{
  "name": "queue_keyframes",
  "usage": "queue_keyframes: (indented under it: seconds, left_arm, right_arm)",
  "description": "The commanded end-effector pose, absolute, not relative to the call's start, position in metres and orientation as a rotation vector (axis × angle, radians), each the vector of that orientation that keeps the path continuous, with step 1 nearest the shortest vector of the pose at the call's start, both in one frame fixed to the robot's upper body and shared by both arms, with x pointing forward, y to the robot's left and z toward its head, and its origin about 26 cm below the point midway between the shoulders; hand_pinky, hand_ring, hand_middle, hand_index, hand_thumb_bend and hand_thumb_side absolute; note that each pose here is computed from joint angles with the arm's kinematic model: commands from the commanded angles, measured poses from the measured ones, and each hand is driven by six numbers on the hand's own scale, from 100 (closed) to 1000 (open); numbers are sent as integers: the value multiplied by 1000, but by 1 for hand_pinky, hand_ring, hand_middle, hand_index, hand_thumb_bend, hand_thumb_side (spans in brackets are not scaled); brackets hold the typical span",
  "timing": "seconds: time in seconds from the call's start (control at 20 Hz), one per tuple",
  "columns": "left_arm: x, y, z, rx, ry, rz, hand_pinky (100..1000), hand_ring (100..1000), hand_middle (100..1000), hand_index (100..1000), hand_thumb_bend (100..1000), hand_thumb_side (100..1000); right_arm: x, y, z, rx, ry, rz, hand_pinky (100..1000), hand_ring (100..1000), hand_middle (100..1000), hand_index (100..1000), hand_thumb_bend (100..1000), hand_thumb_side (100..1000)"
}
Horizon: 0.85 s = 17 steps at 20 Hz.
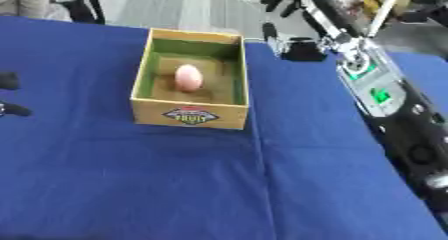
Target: Pick up objects on the table and place them in the box.
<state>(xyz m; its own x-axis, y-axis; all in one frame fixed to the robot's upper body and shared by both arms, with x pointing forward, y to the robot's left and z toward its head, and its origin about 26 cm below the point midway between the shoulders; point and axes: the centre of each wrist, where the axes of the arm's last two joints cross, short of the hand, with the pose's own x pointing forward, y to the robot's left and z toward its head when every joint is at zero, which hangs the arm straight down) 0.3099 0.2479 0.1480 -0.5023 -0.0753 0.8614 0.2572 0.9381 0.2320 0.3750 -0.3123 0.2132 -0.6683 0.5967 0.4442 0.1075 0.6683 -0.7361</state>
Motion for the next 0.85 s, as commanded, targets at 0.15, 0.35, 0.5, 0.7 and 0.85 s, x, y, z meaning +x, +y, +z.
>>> queue_keyframes:
  seconds: [0.15, 0.35, 0.5, 0.7, 0.85]
  left_arm:
    - [309, 262, 151, -41, -2076, -369, 602, 930, 644, 729, 341, 423]
    - [310, 264, 147, -27, -2061, -342, 602, 931, 643, 728, 339, 429]
    - [309, 266, 145, -21, -2056, -334, 614, 931, 642, 728, 336, 427]
    - [308, 268, 143, -12, -2055, -317, 617, 932, 641, 727, 335, 430]
    - [308, 268, 141, -6, -2048, -313, 604, 930, 641, 725, 337, 435]
  right_arm:
    - [338, -316, 224, -388, -2285, 663, 630, 943, 602, 750, 100, 100]
    - [322, -313, 204, -312, -2273, 516, 620, 942, 591, 738, 100, 100]
    - [314, -311, 190, -286, -2260, 443, 616, 943, 587, 731, 100, 100]
    - [308, -305, 175, -286, -2253, 360, 613, 941, 582, 725, 100, 100]
    - [306, -302, 166, -285, -2241, 314, 612, 943, 582, 724, 100, 111]
